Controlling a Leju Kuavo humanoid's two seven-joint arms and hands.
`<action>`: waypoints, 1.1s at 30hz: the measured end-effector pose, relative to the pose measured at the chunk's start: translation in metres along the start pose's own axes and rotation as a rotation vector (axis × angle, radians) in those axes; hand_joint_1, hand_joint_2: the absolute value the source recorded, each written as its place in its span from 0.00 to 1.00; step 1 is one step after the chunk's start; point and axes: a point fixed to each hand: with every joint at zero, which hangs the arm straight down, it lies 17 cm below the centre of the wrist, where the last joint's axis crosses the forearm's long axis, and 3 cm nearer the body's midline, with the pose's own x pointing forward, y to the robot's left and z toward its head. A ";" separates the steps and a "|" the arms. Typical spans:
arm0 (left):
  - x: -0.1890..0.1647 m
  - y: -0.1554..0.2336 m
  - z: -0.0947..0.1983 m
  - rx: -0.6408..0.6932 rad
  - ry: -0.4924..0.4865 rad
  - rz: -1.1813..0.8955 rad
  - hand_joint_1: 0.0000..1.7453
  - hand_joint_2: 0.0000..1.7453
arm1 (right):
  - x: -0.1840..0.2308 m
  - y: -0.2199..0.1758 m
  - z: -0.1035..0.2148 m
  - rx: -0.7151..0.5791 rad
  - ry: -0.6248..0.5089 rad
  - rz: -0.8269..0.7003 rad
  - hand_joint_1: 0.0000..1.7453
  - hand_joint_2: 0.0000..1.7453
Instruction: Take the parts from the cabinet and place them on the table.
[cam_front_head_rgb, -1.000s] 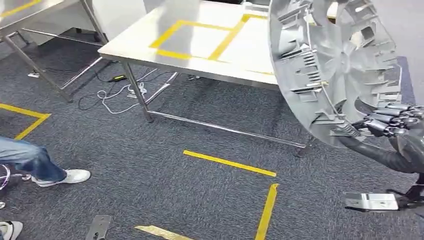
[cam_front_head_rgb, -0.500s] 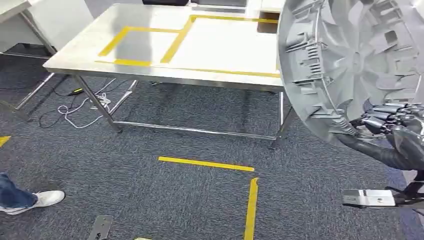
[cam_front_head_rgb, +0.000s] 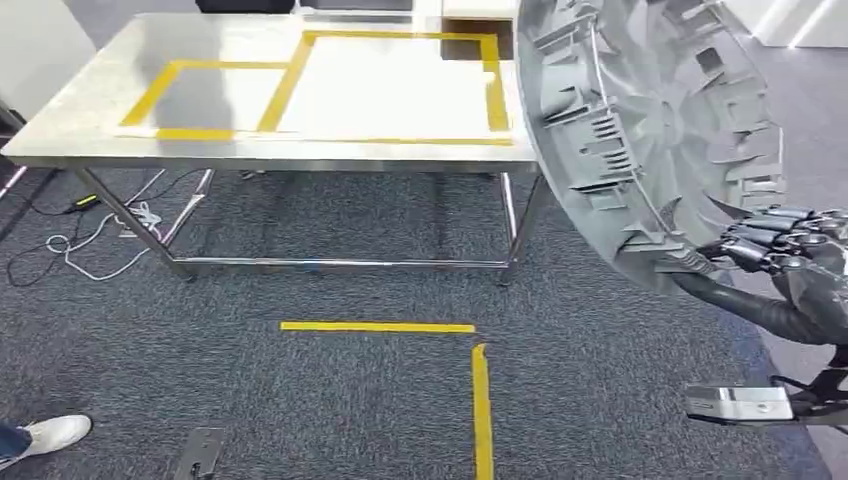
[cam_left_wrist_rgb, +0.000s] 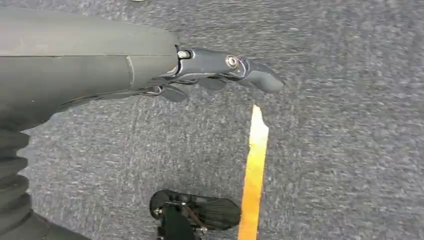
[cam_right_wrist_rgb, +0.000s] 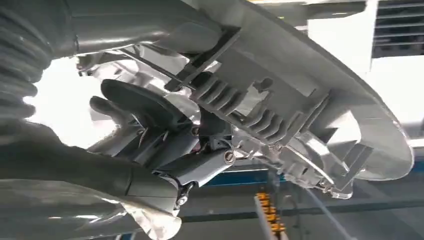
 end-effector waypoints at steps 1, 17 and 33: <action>0.000 0.000 0.000 0.000 0.000 -0.001 0.00 1.00 | 0.001 0.000 -0.001 0.000 -0.009 0.005 1.00 1.00; 0.017 -0.011 0.000 -0.073 -0.082 -0.010 0.00 1.00 | 0.007 0.005 -0.006 0.014 -0.039 0.058 1.00 1.00; 0.013 -0.008 0.000 -0.057 -0.072 -0.023 0.00 1.00 | 0.011 0.019 -0.001 0.033 -0.040 0.076 1.00 1.00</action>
